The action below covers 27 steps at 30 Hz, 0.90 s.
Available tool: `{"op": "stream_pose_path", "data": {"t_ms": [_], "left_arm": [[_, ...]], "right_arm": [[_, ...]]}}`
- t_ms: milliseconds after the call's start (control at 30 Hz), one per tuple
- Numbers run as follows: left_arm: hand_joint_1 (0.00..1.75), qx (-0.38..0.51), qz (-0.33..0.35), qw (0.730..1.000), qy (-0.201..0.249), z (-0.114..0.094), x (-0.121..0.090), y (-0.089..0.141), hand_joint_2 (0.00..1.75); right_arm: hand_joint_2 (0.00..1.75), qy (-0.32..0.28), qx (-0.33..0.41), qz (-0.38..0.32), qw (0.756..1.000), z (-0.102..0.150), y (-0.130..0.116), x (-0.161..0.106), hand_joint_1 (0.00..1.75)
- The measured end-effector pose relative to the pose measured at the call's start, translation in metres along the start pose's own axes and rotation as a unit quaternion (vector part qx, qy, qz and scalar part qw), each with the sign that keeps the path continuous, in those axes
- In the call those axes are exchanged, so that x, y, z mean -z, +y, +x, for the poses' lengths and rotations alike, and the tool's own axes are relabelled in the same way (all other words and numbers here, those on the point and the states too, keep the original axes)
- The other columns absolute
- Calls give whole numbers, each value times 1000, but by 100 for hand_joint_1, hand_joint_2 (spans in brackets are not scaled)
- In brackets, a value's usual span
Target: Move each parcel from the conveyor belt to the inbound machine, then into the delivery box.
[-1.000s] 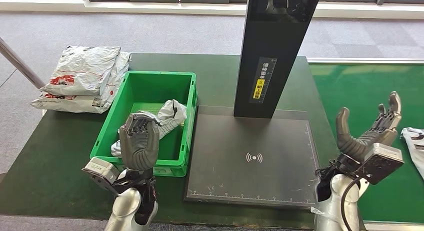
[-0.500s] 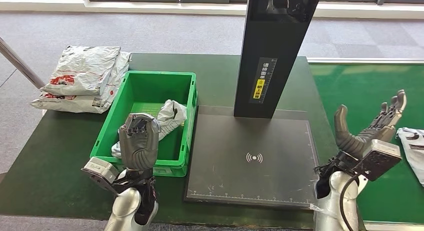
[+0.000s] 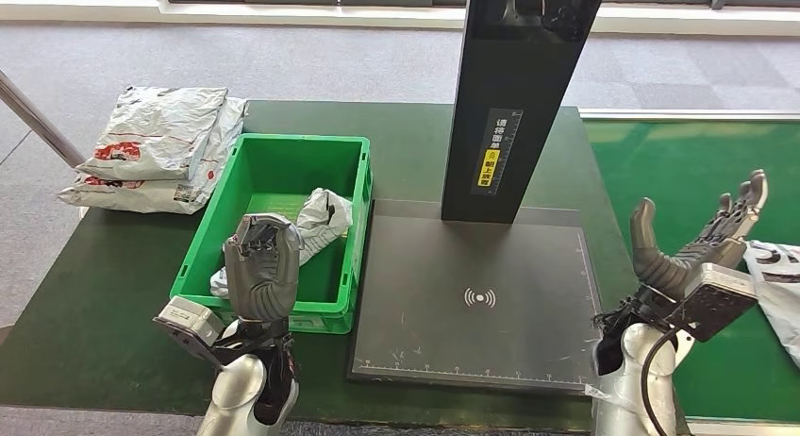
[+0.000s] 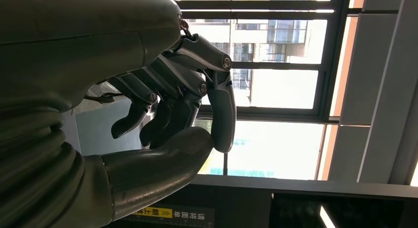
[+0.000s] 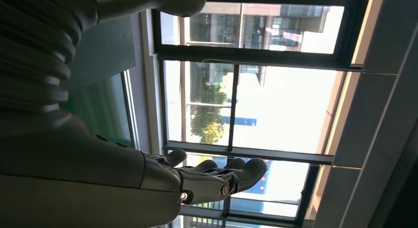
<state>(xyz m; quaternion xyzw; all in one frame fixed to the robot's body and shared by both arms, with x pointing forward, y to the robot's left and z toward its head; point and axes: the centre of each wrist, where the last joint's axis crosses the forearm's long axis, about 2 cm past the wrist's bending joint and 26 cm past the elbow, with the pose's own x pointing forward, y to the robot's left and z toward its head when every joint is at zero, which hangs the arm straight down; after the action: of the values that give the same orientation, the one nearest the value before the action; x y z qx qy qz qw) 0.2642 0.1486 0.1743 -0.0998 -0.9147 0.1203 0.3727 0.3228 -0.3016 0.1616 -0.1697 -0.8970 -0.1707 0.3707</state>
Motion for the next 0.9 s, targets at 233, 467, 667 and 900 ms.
{"op": "stream_pose_path", "data": {"t_ms": [233, 467, 667, 900], "left_arm": [[168, 0, 0, 1000, 0, 0, 0, 0, 175], [164, 0, -2, 1000, -2, 1, 0, 0, 175], [161, 0, -5, 1000, -4, 2, 1, 0, 175], [161, 2, -6, 1000, -5, 2, 1, 0, 175]], "right_arm": [[175, 0, -1, -1, 1000, 0, 0, 0, 124], [175, 5, -6, 1, 1000, -1, -3, -5, 175], [175, 7, -13, 3, 1000, 0, -5, -9, 175], [175, 6, -17, 3, 1000, 0, -5, -9, 175]]}}
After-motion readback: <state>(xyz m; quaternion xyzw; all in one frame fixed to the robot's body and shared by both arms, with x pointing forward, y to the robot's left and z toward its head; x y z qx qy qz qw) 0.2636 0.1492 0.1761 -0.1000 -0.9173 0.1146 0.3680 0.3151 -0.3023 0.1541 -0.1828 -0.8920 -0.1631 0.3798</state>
